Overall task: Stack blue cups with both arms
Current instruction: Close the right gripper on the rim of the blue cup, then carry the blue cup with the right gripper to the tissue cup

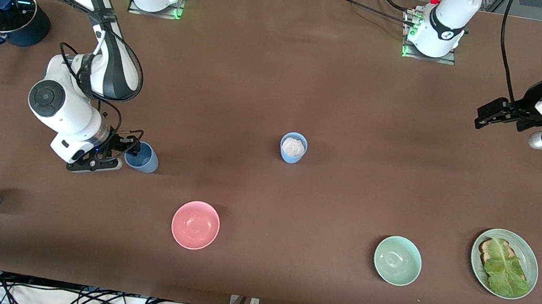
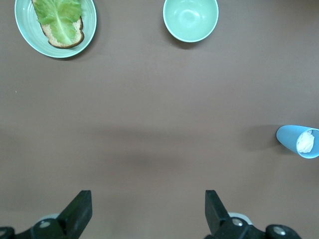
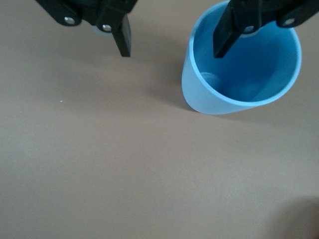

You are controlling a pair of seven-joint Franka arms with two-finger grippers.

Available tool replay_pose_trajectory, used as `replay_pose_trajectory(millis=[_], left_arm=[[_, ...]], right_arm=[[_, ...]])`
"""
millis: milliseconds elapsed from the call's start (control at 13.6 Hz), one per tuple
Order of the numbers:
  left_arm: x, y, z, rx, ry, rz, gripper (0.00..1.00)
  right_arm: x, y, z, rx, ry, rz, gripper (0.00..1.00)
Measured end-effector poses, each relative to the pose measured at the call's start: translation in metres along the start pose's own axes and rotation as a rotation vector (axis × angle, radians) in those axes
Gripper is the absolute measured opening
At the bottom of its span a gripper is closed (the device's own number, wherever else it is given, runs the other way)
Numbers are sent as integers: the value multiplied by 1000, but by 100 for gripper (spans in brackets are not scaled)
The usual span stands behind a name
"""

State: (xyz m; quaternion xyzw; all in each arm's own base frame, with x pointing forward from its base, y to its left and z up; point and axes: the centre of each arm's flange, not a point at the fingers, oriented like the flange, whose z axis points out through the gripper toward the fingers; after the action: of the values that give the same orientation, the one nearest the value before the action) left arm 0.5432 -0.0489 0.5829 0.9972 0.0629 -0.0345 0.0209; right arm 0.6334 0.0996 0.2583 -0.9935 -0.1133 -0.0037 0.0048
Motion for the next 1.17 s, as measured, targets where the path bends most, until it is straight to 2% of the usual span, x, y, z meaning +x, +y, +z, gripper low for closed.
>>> replay_pose_trajectory(millis=[73, 147, 220, 293, 366, 440, 513, 586, 659, 953, 1172], left_arm=[[1, 0, -3, -1, 5, 0, 100], [2, 0, -6, -2, 13, -1, 100], [3, -1, -9, -3, 18, -2, 100], [5, -1, -12, -3, 19, -2, 100], [6, -2, -14, 0, 15, -3, 100], [7, -3, -15, 3, 12, -5, 100], [7, -4, -15, 5, 5, -7, 100], [6, -5, -15, 8, -10, -4, 100], [4, -5, -15, 11, -22, 3, 100], [6, -7, -19, 73, 4, 32, 100], [7, -7, -21, 76, 14, 42, 100]], right_arm=[[0, -1, 0, 1, 1, 2, 69], [1, -4, -1, 4, 4, 5, 53], [1, -8, -2, 7, 7, 9, 47], [2, -12, -4, 9, 11, 11, 47], [2, -14, -6, 10, 14, 12, 37], [3, -16, -7, 11, 15, 12, 24], [3, -16, -7, 12, 16, 14, 16], [3, -16, -8, 12, 17, 14, 15], [3, -16, -9, 12, 19, 14, 4], [6, -22, -42, 18, 49, 7, 4], [3, -52, -102, 69, 57, 2, 4]])
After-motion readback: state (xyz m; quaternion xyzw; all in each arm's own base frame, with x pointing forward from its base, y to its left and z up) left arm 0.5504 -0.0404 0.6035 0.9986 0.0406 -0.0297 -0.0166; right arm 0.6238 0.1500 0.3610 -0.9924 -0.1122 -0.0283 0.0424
